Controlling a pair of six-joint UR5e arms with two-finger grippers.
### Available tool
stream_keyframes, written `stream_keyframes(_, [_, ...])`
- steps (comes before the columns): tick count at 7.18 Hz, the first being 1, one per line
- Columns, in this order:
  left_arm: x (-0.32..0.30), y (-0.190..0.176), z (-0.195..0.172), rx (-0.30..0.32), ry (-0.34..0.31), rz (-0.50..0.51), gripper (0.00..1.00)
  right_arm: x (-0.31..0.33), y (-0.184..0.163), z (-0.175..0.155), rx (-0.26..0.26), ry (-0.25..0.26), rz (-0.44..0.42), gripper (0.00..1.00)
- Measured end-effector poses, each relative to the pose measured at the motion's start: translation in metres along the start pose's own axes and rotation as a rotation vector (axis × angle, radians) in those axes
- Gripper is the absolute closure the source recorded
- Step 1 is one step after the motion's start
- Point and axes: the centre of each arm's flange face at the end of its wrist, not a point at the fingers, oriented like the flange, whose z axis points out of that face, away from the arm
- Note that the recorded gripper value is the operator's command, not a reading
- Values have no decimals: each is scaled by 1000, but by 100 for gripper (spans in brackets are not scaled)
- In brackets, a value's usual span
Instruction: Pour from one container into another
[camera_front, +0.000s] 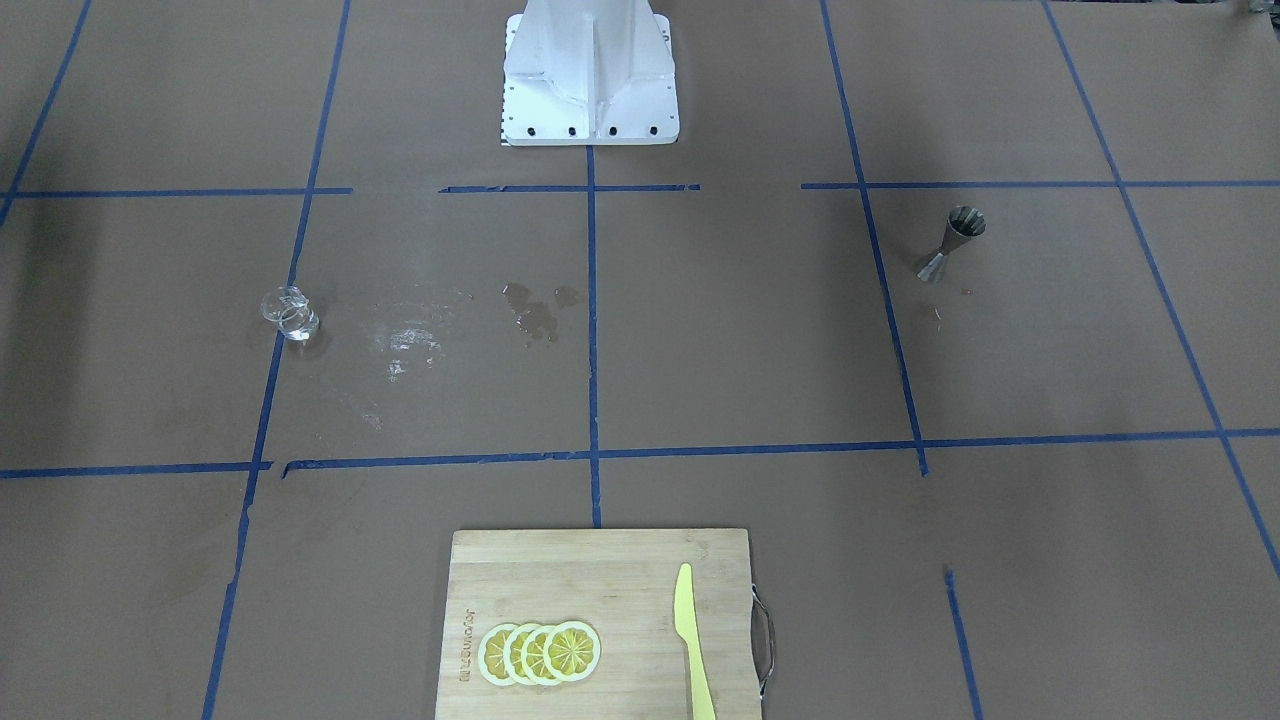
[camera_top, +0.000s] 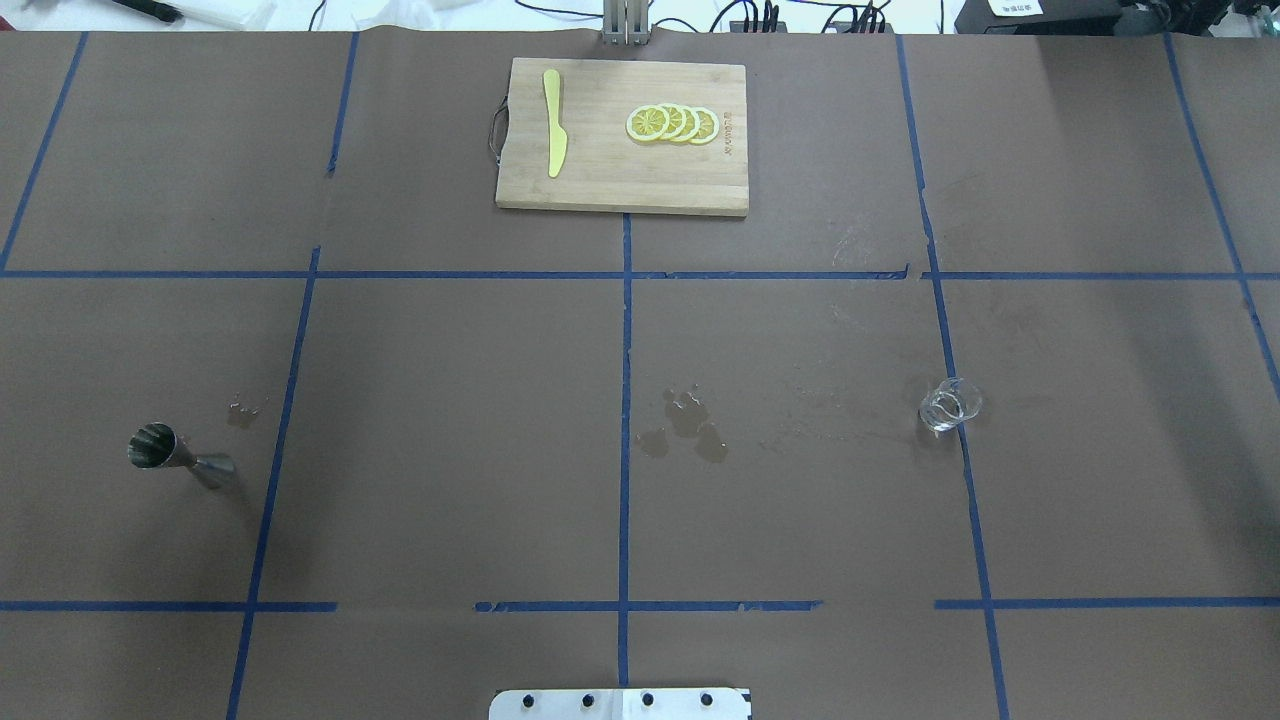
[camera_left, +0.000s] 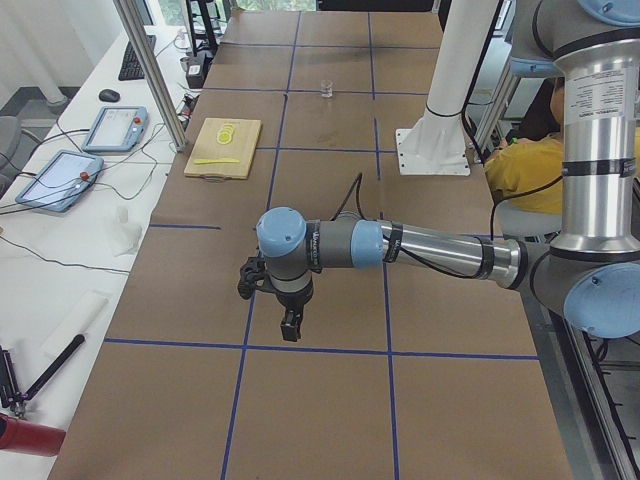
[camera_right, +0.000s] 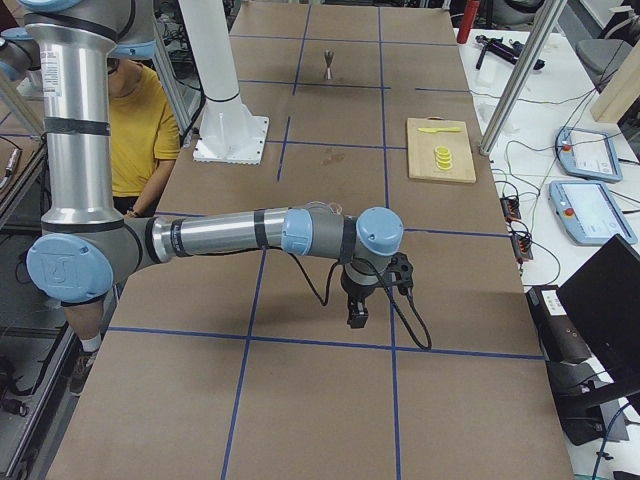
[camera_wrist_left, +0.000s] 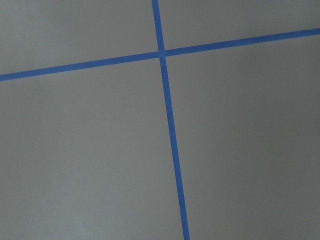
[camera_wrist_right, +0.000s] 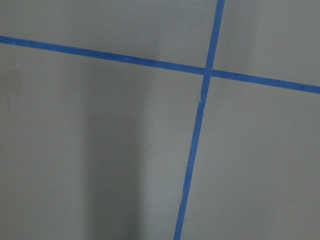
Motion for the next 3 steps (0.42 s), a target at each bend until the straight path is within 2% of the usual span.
stream_keyframes(3, [-9,-10,10,24,-3,25,0,-3,-6,-3,49,49,-58,0])
